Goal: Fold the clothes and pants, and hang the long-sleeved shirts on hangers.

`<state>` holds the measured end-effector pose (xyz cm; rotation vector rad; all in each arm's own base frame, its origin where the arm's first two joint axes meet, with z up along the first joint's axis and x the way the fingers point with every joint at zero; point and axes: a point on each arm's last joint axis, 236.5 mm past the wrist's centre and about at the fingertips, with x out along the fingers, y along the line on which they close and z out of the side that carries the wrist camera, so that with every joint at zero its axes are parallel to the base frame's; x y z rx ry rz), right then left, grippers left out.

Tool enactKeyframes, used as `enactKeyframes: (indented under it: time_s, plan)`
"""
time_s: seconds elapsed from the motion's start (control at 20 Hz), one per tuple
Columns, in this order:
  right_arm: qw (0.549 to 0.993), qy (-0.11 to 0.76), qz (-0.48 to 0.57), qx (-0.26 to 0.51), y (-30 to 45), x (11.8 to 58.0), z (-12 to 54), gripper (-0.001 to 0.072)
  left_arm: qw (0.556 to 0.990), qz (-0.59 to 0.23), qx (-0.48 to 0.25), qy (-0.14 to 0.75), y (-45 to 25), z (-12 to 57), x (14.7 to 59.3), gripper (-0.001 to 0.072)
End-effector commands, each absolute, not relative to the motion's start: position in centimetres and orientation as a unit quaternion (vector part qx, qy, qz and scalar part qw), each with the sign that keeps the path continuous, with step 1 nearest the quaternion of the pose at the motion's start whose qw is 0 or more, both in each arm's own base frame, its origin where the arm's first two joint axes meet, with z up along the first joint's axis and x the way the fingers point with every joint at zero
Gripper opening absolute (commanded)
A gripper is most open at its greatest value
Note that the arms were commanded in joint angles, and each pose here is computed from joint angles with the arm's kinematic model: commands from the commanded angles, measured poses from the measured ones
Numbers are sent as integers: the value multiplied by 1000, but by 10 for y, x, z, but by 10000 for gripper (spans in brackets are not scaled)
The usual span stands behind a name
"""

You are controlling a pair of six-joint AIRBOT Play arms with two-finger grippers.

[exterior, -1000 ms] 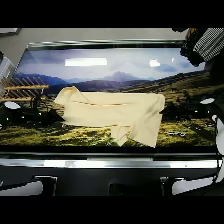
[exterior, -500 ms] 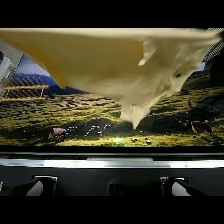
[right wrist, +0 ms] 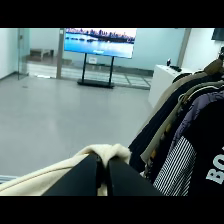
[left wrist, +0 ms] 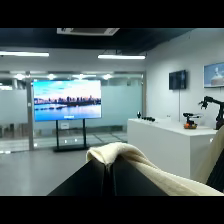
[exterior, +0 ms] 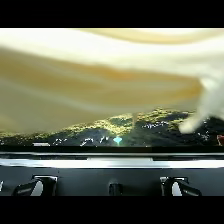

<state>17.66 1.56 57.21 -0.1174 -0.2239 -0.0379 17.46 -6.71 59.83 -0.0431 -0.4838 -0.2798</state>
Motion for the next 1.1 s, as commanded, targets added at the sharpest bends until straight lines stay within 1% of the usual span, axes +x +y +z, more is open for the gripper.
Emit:
enactKeyframes:
  time_s: [0.0, 0.05, 0.1, 0.15, 0.2, 0.25, 0.3, 0.35, 0.4, 0.45, 0.55, 0.6, 0.7, 0.75, 0.8, 0.9, 1.0, 1.05]
  plan:
    - [987, -150, -37, -33, 16, 148, 588, 36, 960, -130, -27, -248, -68, 605, 153, 17]
    - [991, -130, -35, -22, 13, 158, 580, 36, 961, -132, -30, -240, -68, 602, 159, 17]
    - [995, -89, -32, -15, 9, 173, 562, 36, 967, -134, -28, -216, -68, 592, 171, 17]
    - [999, -18, -27, -4, 3, 196, 531, 35, 976, -137, -23, -170, -67, 572, 191, 16]
    - [997, 68, -21, 7, -3, 218, 491, 35, 985, -140, -33, -91, -64, 536, 221, 16]
    - [984, 177, -7, 25, -9, 240, 441, 35, 987, -150, -61, 3, -63, 490, 255, 16]
    - [957, 284, 11, 54, -11, 258, 391, 35, 979, -162, -89, 89, -62, 441, 286, 17]
    - [913, 399, 35, 80, -13, 273, 335, 35, 962, -175, -114, 174, -63, 384, 317, 17]
    - [878, 465, 48, 103, -13, 297, 290, 34, 945, -180, -131, 241, -63, 329, 342, 17]
    - [849, 516, 53, 100, -13, 317, 247, 34, 924, -180, -150, 303, -64, 268, 362, 17]
    - [785, 612, 56, 76, 3, 347, 146, 34, 881, -154, -204, 398, -62, 154, 385, 17]
    - [759, 645, 60, 68, 14, 359, 97, 35, 864, -133, -226, 431, -57, 108, 391, 17]
    - [738, 665, 31, 106, 23, 394, 27, 35, 832, -100, -253, 484, -48, 35, 402, 18]
    - [741, 657, 16, 136, 25, 419, 2, 36, 822, -88, -261, 498, -43, 11, 413, 18]
    - [753, 638, 14, 158, 29, 447, -15, 36, 821, -81, -261, 501, -38, -3, 428, 18]
    - [802, 567, 18, 186, 32, 504, -26, 36, 836, -87, -238, 486, -29, -13, 465, 17]
    - [859, 471, 3, 199, 21, 557, -15, 37, 856, -90, -217, 460, -23, -9, 505, 18]
    - [880, 425, -11, 212, 13, 578, -6, 36, 866, -87, -214, 444, -21, -5, 523, 18]
